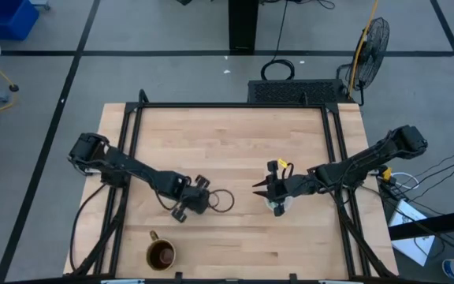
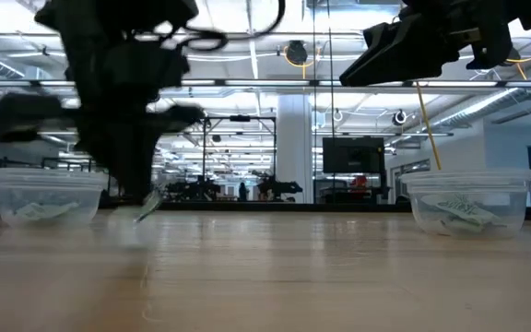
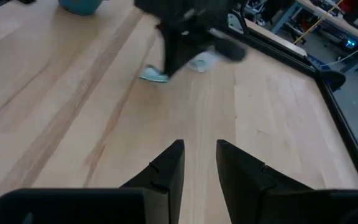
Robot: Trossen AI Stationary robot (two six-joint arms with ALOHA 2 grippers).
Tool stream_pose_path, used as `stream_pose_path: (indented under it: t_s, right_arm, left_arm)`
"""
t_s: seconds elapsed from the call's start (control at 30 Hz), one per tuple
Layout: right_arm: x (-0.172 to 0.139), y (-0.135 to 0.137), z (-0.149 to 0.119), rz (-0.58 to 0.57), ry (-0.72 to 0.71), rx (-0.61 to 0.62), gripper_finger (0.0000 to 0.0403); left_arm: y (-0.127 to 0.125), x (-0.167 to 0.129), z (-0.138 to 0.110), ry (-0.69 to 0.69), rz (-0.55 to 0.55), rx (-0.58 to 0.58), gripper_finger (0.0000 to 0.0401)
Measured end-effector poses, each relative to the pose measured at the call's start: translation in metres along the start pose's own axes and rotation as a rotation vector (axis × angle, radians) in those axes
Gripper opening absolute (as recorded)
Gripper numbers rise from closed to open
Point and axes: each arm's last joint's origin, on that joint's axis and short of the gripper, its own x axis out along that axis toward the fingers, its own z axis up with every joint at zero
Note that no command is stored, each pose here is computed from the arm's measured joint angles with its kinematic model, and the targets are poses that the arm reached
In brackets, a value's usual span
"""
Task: Pick and place Stevia / Truvia into bins
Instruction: Put the green stevia packet into the left transparent container
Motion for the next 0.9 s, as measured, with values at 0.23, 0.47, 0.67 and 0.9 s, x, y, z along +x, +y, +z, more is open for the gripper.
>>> stream_pose_path:
  t_s: [0.23, 0.47, 0.67, 0.9]
  right_arm:
    - [0.000, 0.000, 0.000, 0.000, 0.001, -0.021, 0.0089]
    - [0.000, 0.000, -0.001, 0.005, 0.008, -0.015, 0.0089]
    - [0.000, 0.000, -0.001, 0.004, 0.008, 0.042, 0.0089]
    - [0.000, -0.001, 0.000, -0.026, 0.008, 0.095, 0.0089]
  left_arm:
    - [0.028, -0.055, -0.020, 0.096, 0.148, -0.132, 0.0009]
    - [0.018, -0.094, -0.053, 0.208, 0.117, -0.356, 0.0007]
    - [0.004, -0.086, -0.076, 0.299, 0.085, -0.507, 0.0013]
    - [0.001, -0.069, -0.081, 0.273, 0.080, -0.571, 0.0026]
